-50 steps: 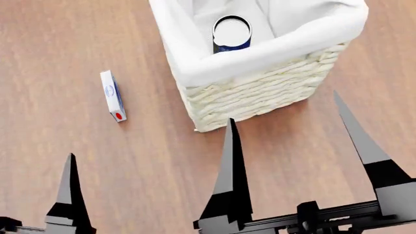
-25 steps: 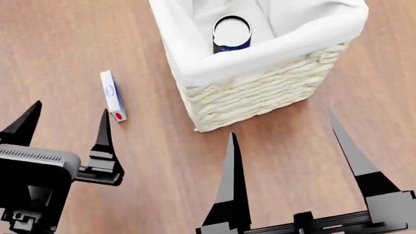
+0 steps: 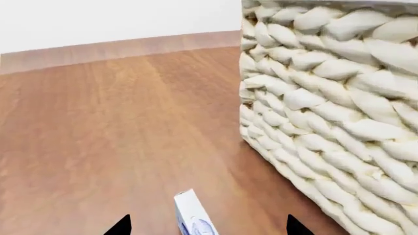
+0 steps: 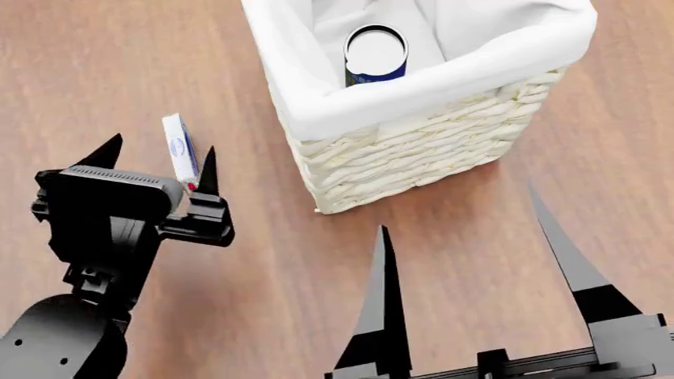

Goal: Pick up the alphabet soup and the cream cheese box, and put them in the basket.

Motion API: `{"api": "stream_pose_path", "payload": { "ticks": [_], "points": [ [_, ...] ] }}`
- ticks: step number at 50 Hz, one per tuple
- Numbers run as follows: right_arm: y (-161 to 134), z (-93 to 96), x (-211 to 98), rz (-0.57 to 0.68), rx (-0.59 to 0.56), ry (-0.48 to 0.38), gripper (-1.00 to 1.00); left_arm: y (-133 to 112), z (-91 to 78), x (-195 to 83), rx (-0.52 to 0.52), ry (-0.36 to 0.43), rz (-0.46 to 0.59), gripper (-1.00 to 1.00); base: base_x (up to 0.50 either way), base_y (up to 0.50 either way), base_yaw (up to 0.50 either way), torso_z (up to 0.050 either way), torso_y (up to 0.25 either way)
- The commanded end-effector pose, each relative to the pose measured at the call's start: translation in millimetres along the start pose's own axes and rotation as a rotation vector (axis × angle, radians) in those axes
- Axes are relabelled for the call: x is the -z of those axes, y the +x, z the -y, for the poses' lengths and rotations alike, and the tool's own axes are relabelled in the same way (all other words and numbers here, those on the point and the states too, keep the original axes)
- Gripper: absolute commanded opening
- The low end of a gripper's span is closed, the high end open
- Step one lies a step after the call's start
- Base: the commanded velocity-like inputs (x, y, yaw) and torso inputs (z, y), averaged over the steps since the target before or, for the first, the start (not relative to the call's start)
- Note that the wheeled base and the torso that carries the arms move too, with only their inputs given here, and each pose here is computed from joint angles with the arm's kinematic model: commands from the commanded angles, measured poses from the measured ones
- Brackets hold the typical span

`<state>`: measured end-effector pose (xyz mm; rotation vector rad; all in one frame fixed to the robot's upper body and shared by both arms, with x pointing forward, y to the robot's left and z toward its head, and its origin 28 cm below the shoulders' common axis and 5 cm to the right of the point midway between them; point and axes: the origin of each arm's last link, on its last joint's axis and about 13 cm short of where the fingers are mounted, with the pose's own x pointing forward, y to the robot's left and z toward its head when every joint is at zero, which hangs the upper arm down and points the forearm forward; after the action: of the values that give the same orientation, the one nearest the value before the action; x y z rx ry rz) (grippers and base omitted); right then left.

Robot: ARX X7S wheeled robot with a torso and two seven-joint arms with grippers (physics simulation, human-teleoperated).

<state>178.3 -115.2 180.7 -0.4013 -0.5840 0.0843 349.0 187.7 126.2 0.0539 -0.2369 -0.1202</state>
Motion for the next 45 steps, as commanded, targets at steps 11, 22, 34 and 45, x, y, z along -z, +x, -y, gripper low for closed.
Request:
{"api": "stream_pose_path", "payload": {
  "ticks": [11, 22, 34, 45],
  "points": [
    [-2, 0.7, 3, -0.03, 0.004, 0.006, 1.0, 45, -5.3, 34, -0.056, 0.026, -0.107, 1.0, 0.0, 0.0, 0.0, 0.0, 0.0],
    [-5, -2.8, 7, -0.039, 0.001, 0.005, 1.0, 41, -11.0, 45, -0.093, 0.015, -0.162, 1.0, 0.0, 0.0, 0.0, 0.0, 0.0],
    [-5, -0.5, 2, -0.041, 0.006, 0.007, 1.0, 40, -9.6, 47, -0.061, -0.014, -0.174, -1.0, 0.0, 0.0, 0.0, 0.0, 0.0],
    [-8, -1.8, 6, -0.043, 0.012, 0.013, 1.0, 40, -9.6, 46, -0.045, -0.005, -0.168, -1.0, 0.0, 0.0, 0.0, 0.0, 0.0]
  ]
}}
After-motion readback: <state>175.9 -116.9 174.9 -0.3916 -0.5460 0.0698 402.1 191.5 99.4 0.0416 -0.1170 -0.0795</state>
